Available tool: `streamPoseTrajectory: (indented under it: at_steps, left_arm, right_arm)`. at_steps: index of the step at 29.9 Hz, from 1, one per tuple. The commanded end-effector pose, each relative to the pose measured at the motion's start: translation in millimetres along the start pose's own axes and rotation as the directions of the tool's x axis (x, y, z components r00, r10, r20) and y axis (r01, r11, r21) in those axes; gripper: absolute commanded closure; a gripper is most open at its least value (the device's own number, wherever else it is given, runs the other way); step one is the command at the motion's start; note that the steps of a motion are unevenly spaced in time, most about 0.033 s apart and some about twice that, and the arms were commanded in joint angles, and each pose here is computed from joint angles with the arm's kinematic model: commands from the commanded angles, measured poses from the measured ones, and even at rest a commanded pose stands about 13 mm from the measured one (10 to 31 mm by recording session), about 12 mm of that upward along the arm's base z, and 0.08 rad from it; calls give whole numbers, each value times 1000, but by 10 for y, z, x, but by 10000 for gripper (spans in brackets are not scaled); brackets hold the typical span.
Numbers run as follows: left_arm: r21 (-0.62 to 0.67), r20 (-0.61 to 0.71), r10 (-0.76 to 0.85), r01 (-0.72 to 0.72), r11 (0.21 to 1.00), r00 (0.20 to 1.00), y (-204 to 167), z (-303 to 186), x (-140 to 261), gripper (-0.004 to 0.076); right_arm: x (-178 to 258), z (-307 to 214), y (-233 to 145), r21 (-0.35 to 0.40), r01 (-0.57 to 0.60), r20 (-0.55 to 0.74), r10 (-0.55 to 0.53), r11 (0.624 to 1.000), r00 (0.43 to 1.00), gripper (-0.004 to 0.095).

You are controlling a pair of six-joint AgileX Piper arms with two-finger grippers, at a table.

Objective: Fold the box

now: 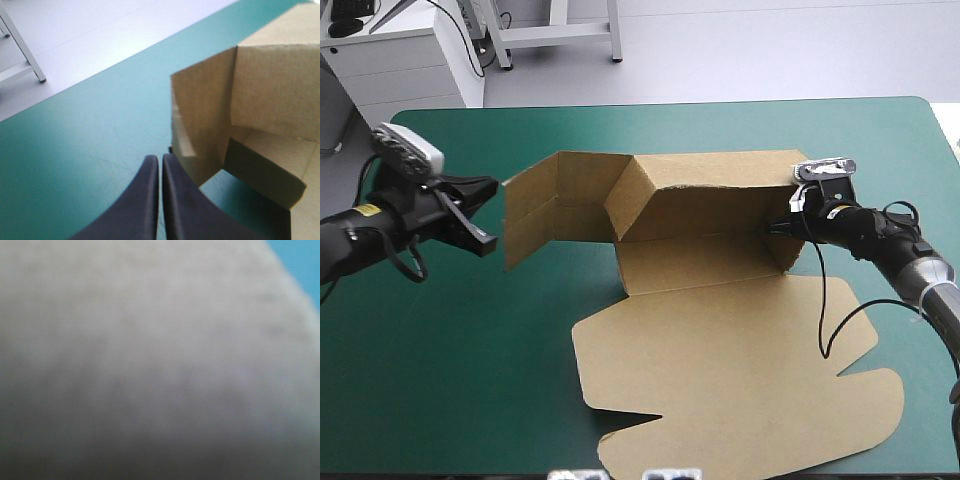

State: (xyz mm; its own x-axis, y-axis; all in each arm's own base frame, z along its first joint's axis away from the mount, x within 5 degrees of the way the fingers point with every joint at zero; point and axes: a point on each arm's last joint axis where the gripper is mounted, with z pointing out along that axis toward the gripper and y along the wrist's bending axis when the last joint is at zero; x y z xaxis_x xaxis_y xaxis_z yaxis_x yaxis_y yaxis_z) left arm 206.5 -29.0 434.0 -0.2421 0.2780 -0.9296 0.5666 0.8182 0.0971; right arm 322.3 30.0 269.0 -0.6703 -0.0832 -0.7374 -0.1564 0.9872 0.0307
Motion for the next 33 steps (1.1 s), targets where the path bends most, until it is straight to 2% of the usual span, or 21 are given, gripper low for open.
streamPoseTrajectory:
  at_steps: [1,5,13,17,25,30,33]
  left_arm:
    - [-28,197,-79,86,996,977,193,-300,-148,711]
    - [-32,273,-178,194,981,946,389,-398,-127,711]
    - [-9,174,-340,346,938,924,791,-82,146,712]
    - [-8,145,-375,380,925,916,911,24,246,717]
    - [-42,155,-411,422,906,898,1059,120,325,720]
    - [-42,152,-407,417,908,901,1075,141,340,720]
    - [-36,150,-404,413,910,903,1061,155,333,720]
  right_arm:
    - [-94,-124,-34,16,18,17,-19,1000,1000,924]
    - [-106,-136,-37,19,22,5,-22,1000,1000,924]
    - [-91,-146,-37,19,18,-30,-17,1000,999,924]
    - [-181,-237,-37,22,-9,-90,11,1000,996,924]
    - [-617,-686,-2,8,2,-182,-1,1000,983,924]
    - [-694,-899,17,-8,15,-369,-17,1000,929,924]
    - [-723,-935,55,-17,-31,-348,23,999,937,924]
